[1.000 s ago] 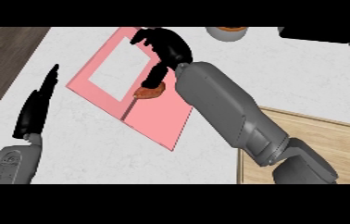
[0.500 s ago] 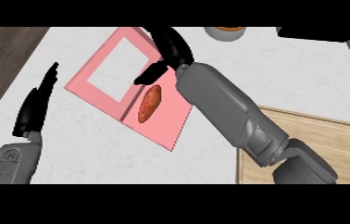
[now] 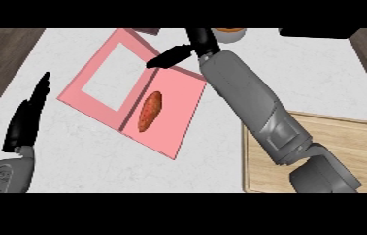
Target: Pick the sweet potato from the tray and place it in the cardboard box
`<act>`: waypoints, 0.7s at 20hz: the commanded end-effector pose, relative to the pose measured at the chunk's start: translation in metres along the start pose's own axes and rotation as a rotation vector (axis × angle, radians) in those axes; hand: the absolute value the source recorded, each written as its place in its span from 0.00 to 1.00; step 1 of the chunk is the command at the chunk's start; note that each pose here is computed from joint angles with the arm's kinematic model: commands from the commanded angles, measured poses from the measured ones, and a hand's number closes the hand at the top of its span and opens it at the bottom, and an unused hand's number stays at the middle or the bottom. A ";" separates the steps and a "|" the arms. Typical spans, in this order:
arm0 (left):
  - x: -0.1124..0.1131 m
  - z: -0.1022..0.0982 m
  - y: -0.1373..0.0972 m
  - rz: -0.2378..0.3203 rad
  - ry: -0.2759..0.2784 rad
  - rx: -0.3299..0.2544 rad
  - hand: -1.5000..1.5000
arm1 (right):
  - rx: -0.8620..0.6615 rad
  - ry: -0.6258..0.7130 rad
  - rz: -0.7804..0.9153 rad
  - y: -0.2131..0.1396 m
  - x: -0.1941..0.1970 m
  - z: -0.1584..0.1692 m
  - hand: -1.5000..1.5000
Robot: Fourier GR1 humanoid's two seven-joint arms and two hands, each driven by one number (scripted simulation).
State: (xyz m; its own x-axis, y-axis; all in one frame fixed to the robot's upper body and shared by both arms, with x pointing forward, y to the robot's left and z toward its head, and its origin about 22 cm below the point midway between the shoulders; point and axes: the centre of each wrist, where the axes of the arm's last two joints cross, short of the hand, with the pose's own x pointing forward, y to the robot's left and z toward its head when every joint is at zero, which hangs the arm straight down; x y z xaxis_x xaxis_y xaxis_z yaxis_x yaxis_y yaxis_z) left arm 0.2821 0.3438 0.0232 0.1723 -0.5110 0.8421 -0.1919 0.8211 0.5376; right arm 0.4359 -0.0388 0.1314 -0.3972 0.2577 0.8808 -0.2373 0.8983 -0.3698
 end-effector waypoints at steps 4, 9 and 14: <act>-0.016 0.017 0.013 -0.015 0.009 0.028 0.50 | -0.062 0.045 -0.048 -0.092 -0.041 0.013 0.00; -0.017 0.022 0.017 -0.007 0.015 0.015 0.50 | -0.094 0.042 -0.021 -0.130 -0.058 0.027 0.00; -0.010 0.019 0.007 -0.009 0.022 0.007 0.50 | -0.058 0.043 -0.002 -0.193 -0.078 0.056 0.00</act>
State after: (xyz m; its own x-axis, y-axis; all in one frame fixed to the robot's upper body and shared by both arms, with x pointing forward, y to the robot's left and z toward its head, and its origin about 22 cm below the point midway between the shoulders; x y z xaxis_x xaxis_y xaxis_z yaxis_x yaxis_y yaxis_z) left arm 0.2646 0.3502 0.0188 0.1916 -0.5120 0.8373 -0.2109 0.8117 0.5446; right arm 0.4664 -0.2134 0.1208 -0.3538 0.2642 0.8972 -0.1753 0.9235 -0.3411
